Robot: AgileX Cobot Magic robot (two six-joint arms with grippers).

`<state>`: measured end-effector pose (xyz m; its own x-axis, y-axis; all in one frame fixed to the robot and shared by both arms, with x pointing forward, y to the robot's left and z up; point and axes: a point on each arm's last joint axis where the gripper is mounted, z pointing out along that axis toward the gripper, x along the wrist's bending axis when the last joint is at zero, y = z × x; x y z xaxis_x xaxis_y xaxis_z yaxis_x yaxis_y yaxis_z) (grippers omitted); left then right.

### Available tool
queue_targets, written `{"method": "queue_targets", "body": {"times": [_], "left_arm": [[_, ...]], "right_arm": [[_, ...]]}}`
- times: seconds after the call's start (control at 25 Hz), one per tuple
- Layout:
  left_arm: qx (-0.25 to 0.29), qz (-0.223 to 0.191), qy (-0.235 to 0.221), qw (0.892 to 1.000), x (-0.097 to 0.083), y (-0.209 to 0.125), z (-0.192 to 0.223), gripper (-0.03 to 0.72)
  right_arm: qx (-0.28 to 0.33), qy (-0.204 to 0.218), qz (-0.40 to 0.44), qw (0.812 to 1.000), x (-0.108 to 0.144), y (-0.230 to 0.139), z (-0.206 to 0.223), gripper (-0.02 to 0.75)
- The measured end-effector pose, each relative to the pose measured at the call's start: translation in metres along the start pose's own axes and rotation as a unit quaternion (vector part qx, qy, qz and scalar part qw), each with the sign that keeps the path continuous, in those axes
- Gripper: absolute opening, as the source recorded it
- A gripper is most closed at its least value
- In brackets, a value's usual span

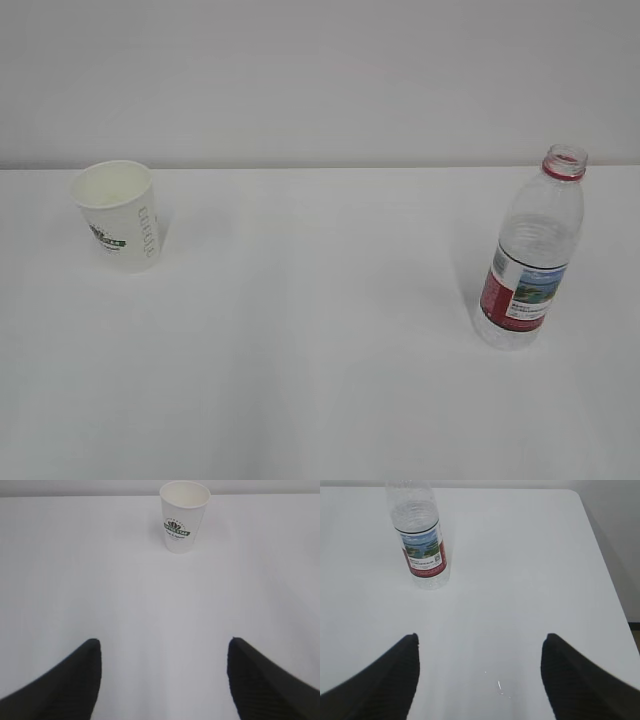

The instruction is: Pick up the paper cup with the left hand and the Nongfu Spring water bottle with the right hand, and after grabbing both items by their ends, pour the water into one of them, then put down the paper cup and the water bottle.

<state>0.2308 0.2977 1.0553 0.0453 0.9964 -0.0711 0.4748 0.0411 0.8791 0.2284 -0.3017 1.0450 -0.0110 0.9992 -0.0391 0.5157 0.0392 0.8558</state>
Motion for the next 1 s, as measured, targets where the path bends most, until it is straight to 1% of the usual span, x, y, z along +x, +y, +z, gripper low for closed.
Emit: {"method": "queue_targets", "body": {"times": [1.0], "left_arm": [[0.000, 0.000, 0.000, 1.000, 0.0000, 0.0000, 0.0000, 0.568]], "right_arm": [[0.000, 0.000, 0.000, 1.000, 0.0000, 0.0000, 0.0000, 0.570]]}}
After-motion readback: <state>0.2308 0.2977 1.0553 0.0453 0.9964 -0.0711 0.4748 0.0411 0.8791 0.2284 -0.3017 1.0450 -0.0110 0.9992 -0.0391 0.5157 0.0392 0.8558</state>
